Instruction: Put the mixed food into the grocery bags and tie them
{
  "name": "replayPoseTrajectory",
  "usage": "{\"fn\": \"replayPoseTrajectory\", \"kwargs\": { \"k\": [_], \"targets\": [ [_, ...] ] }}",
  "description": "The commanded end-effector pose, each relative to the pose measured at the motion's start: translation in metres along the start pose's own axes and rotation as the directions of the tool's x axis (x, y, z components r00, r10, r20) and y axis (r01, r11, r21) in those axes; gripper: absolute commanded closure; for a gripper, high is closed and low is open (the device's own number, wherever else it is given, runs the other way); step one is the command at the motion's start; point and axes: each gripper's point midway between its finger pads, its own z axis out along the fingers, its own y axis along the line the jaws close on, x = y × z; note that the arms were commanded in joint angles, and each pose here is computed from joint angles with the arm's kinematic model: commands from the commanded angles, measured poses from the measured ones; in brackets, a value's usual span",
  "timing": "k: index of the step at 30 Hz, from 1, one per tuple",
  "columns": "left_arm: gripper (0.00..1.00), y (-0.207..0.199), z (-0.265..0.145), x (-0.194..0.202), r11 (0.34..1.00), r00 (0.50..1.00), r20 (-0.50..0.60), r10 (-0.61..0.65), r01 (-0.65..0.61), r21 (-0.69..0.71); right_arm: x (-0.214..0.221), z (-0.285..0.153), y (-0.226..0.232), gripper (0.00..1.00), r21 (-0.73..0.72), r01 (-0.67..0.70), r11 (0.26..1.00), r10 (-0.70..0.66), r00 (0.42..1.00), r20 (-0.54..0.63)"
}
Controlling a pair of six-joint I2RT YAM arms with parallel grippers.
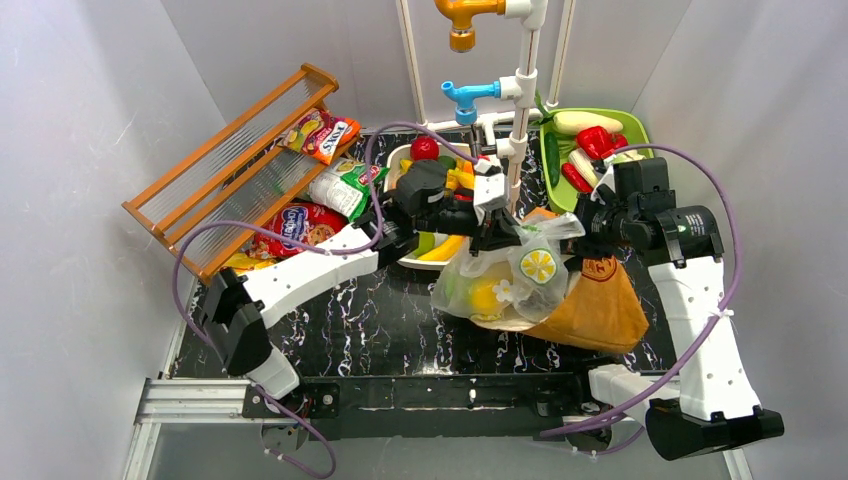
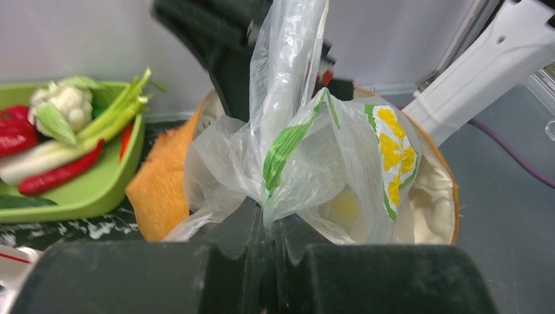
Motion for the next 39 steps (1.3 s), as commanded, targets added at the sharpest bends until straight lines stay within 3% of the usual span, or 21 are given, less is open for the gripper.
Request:
{"fn": "replayPoseTrajectory", "kwargs": {
  "k": [1,7,14,28,29,32,34,37,39],
  "targets": [
    [1.0,0.01,0.009,0.007,0.998,0.999,0.031,-0.033,0.034,-0.043,-0.025,-0.019,0.037,0.99,-0.175,0.023,0.984,-0.009,0.996,0.084],
    [1.0,0.012,0.029,0.033,0.997,0.997,-0.005,-0.077,0.077,-0.006,-0.028,-0.027,0.048,0.99,-0.225,0.018,0.974,0.0,0.997,0.08],
    [1.0,-0.002,0.039,0.063,0.998,0.994,-0.1,-0.039,0.043,0.042,-0.033,-0.041,0.069,0.99,-0.324,0.042,0.945,-0.015,0.996,0.085],
    [1.0,0.028,0.052,0.082,0.979,0.971,-0.188,-0.15,0.119,-0.162,-0.032,-0.062,0.11,0.99,-0.542,0.088,0.836,-0.066,0.996,0.06],
    [0.95,0.033,0.052,0.078,0.976,0.972,-0.183,-0.149,0.115,-0.187,-0.032,-0.061,0.11,0.99,-0.539,0.082,0.838,-0.062,0.997,0.054],
    [0.56,0.044,0.05,0.054,0.964,0.976,-0.159,-0.146,0.104,-0.244,-0.031,-0.057,0.104,0.99,-0.505,0.064,0.861,-0.047,0.998,0.046],
    [0.36,0.043,0.048,0.037,0.966,0.979,-0.149,-0.137,0.098,-0.24,-0.031,-0.052,0.095,0.99,-0.456,0.038,0.889,-0.025,0.999,0.034],
    [0.17,0.037,0.041,0.017,0.965,0.978,-0.145,-0.151,0.114,-0.237,-0.03,-0.047,0.084,0.99,-0.39,0.015,0.921,-0.007,1.0,0.022],
    [0.11,0.034,0.033,-0.002,0.962,0.982,-0.118,-0.146,0.113,-0.248,-0.029,-0.046,0.079,0.99,-0.359,0.006,0.933,0.002,1.0,0.02]
  ]
}}
